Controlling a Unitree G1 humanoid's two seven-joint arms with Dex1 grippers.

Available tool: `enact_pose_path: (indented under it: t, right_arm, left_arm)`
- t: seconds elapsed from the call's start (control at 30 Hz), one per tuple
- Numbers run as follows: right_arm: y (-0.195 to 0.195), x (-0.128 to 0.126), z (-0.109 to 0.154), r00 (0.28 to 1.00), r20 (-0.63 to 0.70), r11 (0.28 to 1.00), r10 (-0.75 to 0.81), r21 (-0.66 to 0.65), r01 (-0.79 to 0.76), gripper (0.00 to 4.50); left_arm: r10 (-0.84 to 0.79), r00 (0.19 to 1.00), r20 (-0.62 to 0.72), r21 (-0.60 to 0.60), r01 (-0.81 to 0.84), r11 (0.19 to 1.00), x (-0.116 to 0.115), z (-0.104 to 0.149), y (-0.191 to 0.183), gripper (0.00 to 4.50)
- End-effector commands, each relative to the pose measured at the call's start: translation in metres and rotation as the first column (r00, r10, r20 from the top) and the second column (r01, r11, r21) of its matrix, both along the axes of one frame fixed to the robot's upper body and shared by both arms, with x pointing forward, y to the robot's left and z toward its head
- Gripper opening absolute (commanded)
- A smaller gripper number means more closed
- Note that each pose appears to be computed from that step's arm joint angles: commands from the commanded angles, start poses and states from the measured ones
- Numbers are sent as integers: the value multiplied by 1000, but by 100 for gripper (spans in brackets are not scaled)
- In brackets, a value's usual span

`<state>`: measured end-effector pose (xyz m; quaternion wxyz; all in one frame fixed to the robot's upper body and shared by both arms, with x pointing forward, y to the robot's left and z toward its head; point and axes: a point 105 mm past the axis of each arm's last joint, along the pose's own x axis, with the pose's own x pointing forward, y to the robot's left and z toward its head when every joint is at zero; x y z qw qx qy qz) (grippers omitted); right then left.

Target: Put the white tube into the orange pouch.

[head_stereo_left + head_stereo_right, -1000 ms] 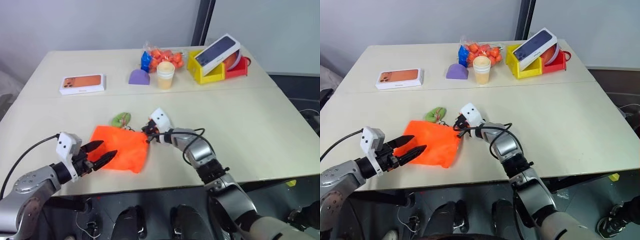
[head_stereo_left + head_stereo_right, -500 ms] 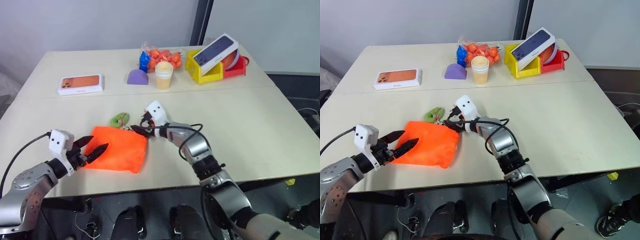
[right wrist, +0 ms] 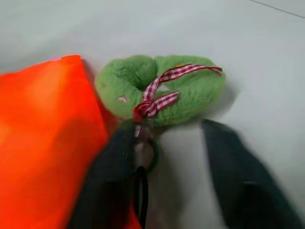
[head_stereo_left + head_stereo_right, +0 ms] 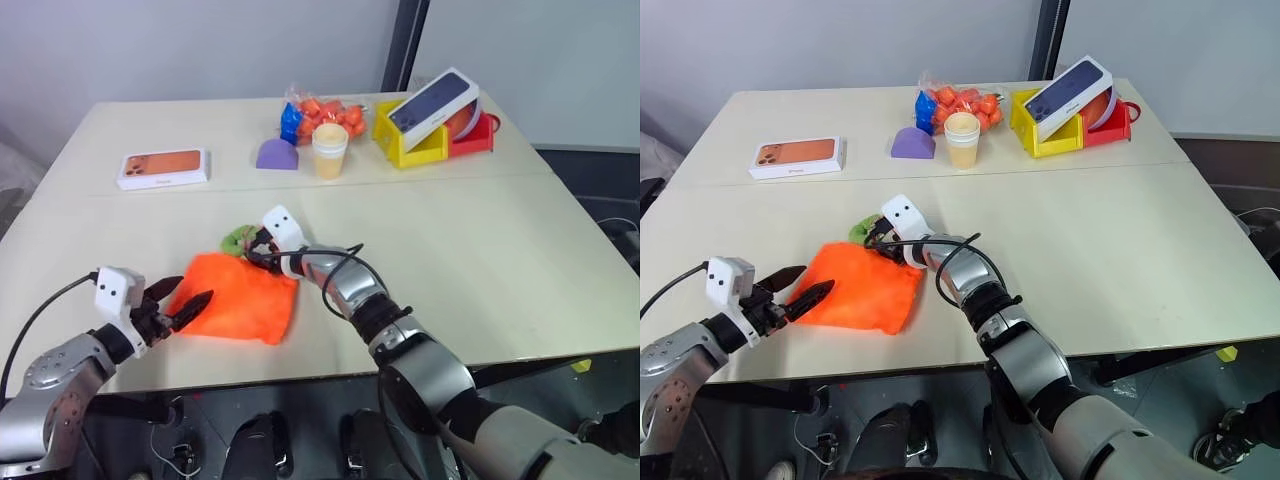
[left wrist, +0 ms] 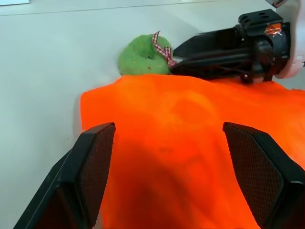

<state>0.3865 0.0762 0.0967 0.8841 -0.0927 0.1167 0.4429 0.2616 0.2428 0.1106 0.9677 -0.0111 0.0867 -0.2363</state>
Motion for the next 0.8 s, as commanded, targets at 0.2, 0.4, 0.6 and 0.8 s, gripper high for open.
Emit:
enact_pose_path:
  t: [0.2,0.4,0.6,0.8]
  right_arm:
    - [-31,0,-12,998,50,997,-41,-66,45,4]
    - [-77,-7,-7,988,87,990,-126,-46,130,4]
    - [-93,-19,9,978,164,991,-126,-22,132,4]
    - [-99,-22,16,970,190,988,-155,8,156,0]
  left_arm:
    - [-10,999,37,15,10,1000,1,7,-4,386]
    - [-23,999,48,7,23,1000,4,9,-9,386]
    - [-11,997,80,-15,12,1000,15,18,-10,386]
    - [-15,996,92,63,9,998,52,30,-27,447]
